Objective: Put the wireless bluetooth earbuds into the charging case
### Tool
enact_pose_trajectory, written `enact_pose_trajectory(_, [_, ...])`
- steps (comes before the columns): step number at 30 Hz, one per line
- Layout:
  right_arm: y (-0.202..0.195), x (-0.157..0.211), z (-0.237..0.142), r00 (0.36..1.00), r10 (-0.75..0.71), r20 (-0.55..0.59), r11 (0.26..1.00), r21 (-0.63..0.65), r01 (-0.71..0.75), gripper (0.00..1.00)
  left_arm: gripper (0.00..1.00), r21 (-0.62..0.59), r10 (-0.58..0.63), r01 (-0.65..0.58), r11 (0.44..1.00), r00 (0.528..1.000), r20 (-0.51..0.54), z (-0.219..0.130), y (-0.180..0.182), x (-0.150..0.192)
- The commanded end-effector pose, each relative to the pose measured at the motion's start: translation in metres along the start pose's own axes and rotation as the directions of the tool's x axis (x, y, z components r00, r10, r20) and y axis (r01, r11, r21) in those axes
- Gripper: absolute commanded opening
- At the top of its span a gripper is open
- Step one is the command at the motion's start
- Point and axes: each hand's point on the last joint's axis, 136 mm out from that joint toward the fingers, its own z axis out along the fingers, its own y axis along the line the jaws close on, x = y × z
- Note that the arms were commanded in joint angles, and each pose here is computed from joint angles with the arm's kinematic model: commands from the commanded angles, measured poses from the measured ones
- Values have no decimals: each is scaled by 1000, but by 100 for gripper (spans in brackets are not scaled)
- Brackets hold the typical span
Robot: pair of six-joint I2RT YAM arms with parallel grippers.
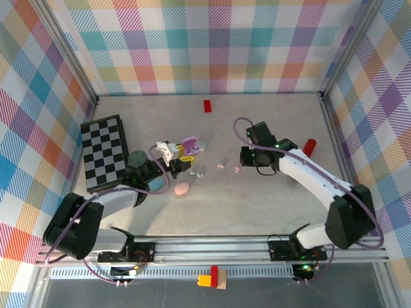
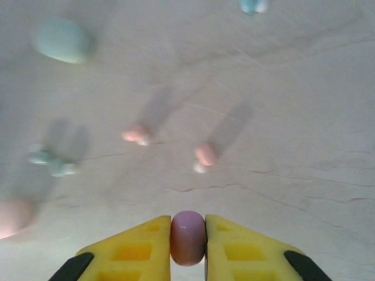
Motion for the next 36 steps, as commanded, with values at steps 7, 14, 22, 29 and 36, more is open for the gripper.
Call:
enact_pose_trajectory(7, [76, -25, -78, 995, 82, 57, 861, -507, -42, 18, 33, 38, 70, -75, 996, 992, 108, 43, -8, -28])
enact_pose_trajectory(14, [107, -35, -98, 996, 40, 80, 810, -587, 14, 18, 33, 58, 89, -95, 994, 990, 105, 69, -22, -25])
enact_pose_trajectory(22, [135, -39, -91, 996, -34, 84, 808, -584, 77, 19, 33, 75, 98, -105, 992, 991, 95, 80, -30, -23])
enact_pose_trajectory(29, [151, -42, -81, 994, -75, 81, 809, -578, 108, 19, 33, 99, 96, -106, 989, 990, 106, 83, -34, -28])
enact_pose_trajectory(36, [150, -42, -68, 993, -98, 70, 832, -541, 120, 19, 33, 106, 86, -98, 990, 990, 108, 80, -37, -27])
